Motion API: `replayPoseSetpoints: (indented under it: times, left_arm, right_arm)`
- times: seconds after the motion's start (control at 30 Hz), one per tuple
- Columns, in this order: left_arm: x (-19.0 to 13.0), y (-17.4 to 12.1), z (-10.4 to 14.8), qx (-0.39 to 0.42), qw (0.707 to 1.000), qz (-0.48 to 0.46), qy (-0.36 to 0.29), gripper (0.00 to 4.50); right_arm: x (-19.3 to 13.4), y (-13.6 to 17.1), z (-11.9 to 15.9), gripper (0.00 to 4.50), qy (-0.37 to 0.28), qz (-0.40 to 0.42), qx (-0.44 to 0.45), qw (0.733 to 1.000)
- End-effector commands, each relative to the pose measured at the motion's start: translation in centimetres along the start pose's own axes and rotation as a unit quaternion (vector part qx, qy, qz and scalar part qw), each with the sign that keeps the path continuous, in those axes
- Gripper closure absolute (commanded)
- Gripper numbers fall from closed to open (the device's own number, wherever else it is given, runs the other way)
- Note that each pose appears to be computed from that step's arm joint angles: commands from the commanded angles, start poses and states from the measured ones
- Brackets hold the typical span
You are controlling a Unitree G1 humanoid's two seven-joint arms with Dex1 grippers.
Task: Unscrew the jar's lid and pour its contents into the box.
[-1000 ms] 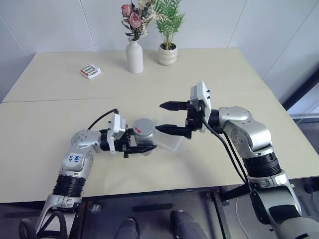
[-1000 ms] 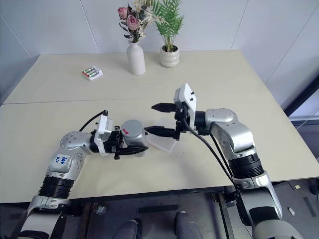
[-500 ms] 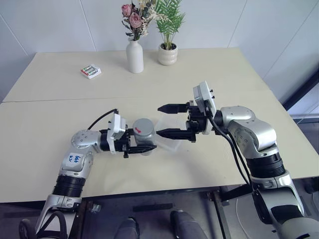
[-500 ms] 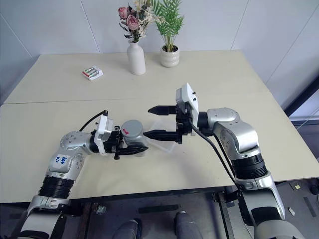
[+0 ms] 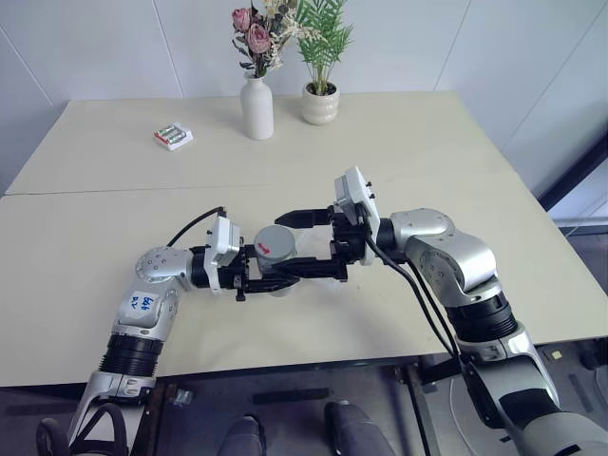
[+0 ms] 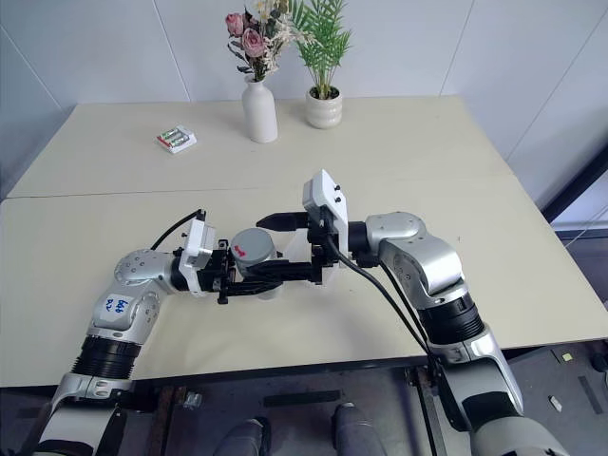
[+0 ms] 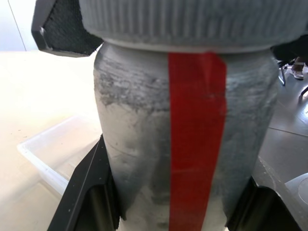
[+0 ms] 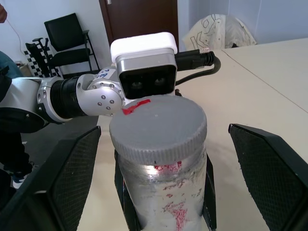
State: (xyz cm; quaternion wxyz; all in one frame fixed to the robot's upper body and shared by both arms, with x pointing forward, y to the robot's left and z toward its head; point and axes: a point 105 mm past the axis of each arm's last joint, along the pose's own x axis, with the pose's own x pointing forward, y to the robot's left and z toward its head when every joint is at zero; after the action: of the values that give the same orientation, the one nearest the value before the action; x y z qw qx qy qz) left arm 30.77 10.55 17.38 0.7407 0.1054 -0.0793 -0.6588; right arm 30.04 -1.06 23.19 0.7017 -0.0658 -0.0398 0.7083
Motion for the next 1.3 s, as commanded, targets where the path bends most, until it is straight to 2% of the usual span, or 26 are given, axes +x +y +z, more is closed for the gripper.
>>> replayPoseSetpoints:
  times: [0.03, 0.9, 1.1, 1.3]
  left_arm:
    - [0.2, -0.2, 0.7, 0.013, 1.000, -0.005, -0.007, 2.37]
    - [0.1, -0.3, 0.7, 0.013, 1.000, -0.005, -0.005, 2.37]
    - [0.1, -0.4, 0.8, 0.012, 1.000, -0.005, -0.005, 2.37]
    - [0.1, -0.4, 0.7, 0.011, 1.000, -0.005, -0.005, 2.37]
  right_arm:
    - [0.5, 0.4, 1.5, 0.02, -0.008, 0.011, -0.030, 0.999]
    - [1.8, 0.3, 1.4, 0.02, -0.014, 0.020, -0.027, 0.999]
    - [1.9, 0.3, 1.6, 1.87, -0.021, 0.019, -0.031, 0.999]
    - [2.0, 0.5, 2.2, 1.87, -0.034, 0.023, -0.033, 0.999]
